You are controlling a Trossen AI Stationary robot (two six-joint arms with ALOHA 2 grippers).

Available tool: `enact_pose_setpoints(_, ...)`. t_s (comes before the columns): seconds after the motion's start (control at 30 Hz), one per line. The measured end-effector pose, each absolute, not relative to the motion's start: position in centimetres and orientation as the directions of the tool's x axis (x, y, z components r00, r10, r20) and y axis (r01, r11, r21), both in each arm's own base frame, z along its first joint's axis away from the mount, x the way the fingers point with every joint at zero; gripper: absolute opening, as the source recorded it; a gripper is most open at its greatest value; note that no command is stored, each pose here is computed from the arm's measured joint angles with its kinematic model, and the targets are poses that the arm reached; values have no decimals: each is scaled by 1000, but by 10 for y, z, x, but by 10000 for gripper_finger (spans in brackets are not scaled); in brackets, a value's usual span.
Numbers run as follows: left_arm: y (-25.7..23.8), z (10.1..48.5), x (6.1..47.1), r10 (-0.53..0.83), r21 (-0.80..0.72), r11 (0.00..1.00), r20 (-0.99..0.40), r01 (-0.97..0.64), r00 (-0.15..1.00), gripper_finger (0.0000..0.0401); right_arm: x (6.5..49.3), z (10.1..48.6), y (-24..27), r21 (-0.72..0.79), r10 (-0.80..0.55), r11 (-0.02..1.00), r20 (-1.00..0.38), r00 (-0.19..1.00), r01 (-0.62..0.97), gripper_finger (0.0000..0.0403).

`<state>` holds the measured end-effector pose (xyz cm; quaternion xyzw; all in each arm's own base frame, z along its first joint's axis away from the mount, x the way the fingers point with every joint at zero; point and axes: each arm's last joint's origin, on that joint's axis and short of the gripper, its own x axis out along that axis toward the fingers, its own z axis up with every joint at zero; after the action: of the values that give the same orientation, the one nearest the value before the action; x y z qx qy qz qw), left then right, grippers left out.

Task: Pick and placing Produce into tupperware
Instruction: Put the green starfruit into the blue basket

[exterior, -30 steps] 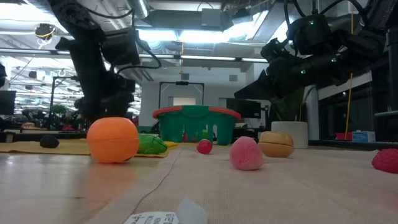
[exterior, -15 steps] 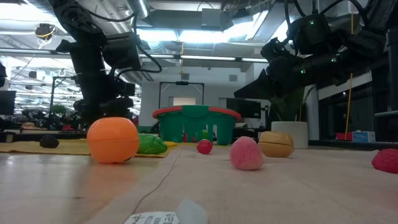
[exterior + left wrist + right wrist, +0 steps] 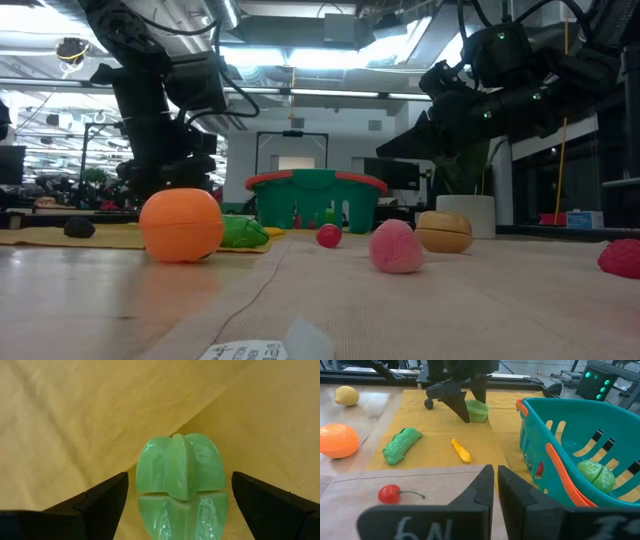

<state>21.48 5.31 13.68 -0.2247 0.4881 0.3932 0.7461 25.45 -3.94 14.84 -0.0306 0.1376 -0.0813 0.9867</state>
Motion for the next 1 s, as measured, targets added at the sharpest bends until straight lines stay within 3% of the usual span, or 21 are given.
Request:
enact_pose_setpoints(0.5, 53, 137, 215, 354, 37, 593, -909, -804, 219, 221, 254, 148, -39, -82, -169, 985, -267, 949, 152, 28)
enact_pose_setpoints(0.77, 53, 140, 216, 354, 38, 603, -908, -797, 225, 219, 254, 148, -39, -83, -168, 985, -267, 949, 152, 28)
enact_pose_setpoints(1.0, 56, 165, 225, 368, 39, 663, -886, -747, 281, 218, 254, 148, -39, -82, -169, 985, -267, 949, 152, 28)
